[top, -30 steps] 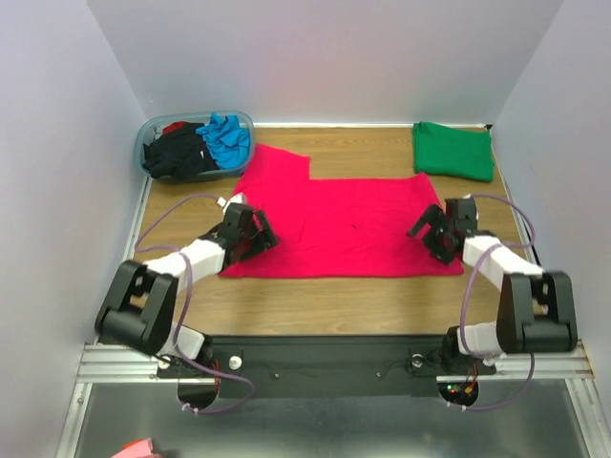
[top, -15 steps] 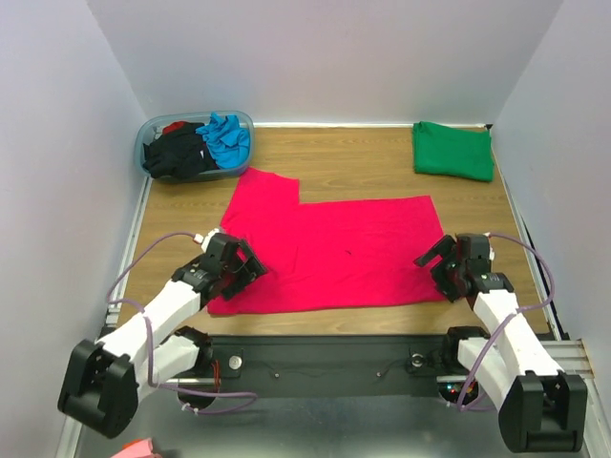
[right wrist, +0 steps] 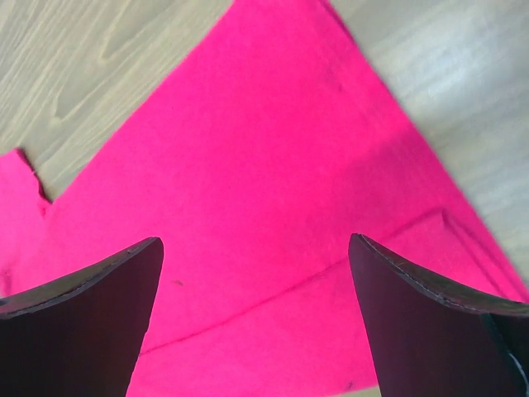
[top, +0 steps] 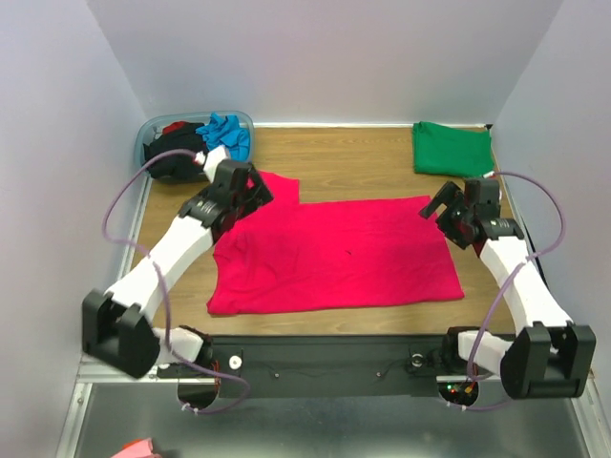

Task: Fold and stack the t-shirts
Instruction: Fold the tshirt

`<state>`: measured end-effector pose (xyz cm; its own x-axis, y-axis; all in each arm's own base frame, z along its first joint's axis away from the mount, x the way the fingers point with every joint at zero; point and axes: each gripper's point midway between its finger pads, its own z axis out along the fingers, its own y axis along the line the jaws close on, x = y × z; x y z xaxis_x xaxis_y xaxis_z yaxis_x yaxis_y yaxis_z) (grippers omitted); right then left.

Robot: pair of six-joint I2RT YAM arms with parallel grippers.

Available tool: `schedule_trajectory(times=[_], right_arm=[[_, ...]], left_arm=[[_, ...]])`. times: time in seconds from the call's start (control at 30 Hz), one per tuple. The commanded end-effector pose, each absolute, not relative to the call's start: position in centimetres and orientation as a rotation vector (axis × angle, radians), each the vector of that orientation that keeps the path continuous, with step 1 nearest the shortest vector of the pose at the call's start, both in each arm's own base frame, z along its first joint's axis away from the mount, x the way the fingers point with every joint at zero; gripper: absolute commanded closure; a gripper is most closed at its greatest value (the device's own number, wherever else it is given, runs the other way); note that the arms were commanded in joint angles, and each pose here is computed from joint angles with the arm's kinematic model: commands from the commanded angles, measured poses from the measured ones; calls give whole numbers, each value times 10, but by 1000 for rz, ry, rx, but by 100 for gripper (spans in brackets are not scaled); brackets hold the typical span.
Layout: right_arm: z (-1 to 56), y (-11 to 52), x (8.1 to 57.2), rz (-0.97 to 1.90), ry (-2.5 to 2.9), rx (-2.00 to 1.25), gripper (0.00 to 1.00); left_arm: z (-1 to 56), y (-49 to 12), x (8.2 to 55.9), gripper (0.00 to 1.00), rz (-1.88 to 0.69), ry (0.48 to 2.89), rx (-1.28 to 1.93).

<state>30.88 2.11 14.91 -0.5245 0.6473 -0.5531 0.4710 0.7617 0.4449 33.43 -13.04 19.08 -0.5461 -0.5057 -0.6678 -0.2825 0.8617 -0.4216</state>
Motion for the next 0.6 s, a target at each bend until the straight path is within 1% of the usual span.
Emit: schedule_trajectory(times=[0.0, 0.1, 0.17, 0.27, 0.4, 0.57], right_arm=[[160, 9, 331, 226, 2211, 781, 0], [159, 4, 346, 183, 2225, 777, 0], [152, 3, 353, 164, 2247, 780, 0], [142, 0, 357, 132, 2275, 787, 0], [133, -6, 361, 84, 2287, 810, 0], [123, -5, 364, 80, 2309, 816, 0]], left_arm=[[203, -135, 394, 2, -188, 2151, -425], [200, -145, 437, 2, -114, 2168, -382], [198, -142, 457, 2, -58, 2180, -385], [186, -133, 501, 2, 40, 2195, -415], [158, -117, 536, 2, 107, 2246, -455], [131, -116, 561, 2, 171, 2285, -412]])
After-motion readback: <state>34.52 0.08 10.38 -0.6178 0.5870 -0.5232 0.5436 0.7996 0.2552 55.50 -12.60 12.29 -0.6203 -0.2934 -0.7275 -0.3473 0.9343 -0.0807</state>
